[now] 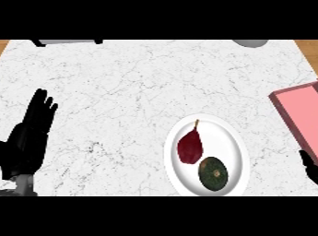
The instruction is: Pick the squash from the plate and place it in the cardboard box
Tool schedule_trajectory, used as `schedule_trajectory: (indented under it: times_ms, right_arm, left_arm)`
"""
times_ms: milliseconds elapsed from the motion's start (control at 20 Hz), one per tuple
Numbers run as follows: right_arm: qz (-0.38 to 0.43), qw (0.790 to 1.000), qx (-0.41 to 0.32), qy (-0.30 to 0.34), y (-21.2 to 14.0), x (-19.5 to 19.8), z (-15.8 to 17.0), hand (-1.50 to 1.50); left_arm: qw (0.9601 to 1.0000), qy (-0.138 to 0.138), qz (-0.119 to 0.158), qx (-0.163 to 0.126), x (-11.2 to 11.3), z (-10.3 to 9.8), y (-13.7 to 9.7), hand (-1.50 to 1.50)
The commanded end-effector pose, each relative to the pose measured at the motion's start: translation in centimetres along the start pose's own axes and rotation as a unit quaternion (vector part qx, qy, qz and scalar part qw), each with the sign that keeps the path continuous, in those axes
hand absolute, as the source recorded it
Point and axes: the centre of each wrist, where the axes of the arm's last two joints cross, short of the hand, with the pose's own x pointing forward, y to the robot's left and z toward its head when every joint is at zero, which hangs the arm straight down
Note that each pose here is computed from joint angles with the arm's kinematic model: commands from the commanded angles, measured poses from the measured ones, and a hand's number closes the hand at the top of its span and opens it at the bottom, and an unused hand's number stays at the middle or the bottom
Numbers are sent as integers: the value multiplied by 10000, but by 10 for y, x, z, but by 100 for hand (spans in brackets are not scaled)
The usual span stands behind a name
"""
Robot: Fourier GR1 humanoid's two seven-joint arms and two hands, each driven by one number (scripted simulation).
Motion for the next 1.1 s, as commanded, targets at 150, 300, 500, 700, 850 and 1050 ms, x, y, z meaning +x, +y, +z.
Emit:
schedule_trajectory:
  times_ms: [150, 300, 500, 700, 850, 1050]
  right_arm:
    - [1131, 9901, 765, -338, -40, 32, 45, -150]
    - [1765, 9676, 1805, 47, -58, 39, 61, -150]
    - [2075, 9379, 2731, 513, -52, 84, 64, -150]
    - [1867, 9373, 2849, 744, -37, 128, 70, -150]
    - [1716, 9390, 2907, 664, -32, 151, 68, -150]
    - [1474, 9413, 2974, 619, -11, 167, 79, -150]
  left_arm:
    - [9994, -72, 120, -301, -2, -5, -7, 0]
    - [9996, -114, 56, -264, 14, -13, -5, 0]
    - [9990, -36, 23, -447, 6, -10, -8, 0]
    - [9990, -71, 97, -429, 9, -9, -18, 0]
    - [9989, 56, 85, -460, 22, -19, -18, 0]
    - [9990, -105, 152, -413, 14, -17, -17, 0]
